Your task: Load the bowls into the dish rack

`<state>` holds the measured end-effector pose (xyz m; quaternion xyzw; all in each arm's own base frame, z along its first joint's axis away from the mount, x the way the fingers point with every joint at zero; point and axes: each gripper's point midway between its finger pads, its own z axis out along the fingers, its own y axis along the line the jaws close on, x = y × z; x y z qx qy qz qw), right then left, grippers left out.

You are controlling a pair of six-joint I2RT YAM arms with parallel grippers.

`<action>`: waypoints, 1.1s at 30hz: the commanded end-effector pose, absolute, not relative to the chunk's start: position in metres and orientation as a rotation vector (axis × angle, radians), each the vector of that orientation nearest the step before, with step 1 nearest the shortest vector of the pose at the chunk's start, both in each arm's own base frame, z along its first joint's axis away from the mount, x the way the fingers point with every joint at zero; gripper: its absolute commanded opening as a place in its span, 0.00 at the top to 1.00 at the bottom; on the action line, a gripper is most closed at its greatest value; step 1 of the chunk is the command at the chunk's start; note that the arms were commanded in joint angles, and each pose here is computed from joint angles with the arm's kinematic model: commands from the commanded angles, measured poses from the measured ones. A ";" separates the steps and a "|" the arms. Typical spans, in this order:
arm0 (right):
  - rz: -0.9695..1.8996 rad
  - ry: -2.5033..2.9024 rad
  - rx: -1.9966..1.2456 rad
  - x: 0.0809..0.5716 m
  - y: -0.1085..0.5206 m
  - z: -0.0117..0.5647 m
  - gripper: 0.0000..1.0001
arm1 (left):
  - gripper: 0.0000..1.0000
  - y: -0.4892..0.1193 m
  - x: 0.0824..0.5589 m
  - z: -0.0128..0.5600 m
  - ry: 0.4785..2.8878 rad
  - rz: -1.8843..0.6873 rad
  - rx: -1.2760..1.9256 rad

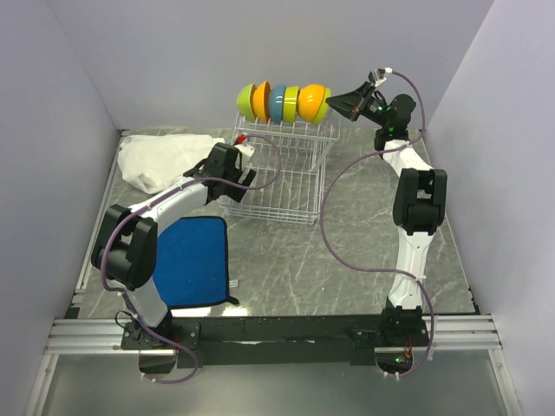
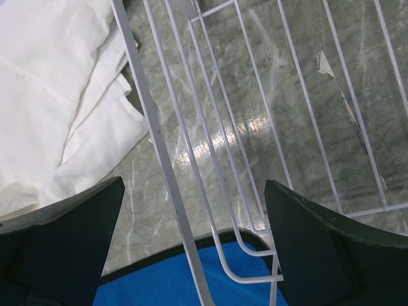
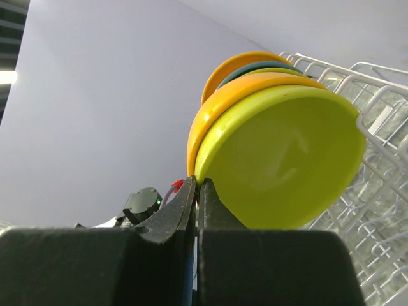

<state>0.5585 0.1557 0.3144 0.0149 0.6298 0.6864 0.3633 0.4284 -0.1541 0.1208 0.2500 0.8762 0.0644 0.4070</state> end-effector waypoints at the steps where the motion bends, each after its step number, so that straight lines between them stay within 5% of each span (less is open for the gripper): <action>1: 1.720 1.607 -0.062 0.548 0.146 0.329 1.00 | 0.01 -0.165 0.441 0.135 2.152 0.142 0.612; 16: 1.675 1.541 -0.187 0.540 0.153 0.366 1.00 | 0.01 -0.169 0.439 0.130 2.154 0.125 0.613; 33: 1.701 1.666 -0.152 0.552 0.173 0.319 1.00 | 0.01 -0.171 0.440 0.127 2.163 0.121 0.615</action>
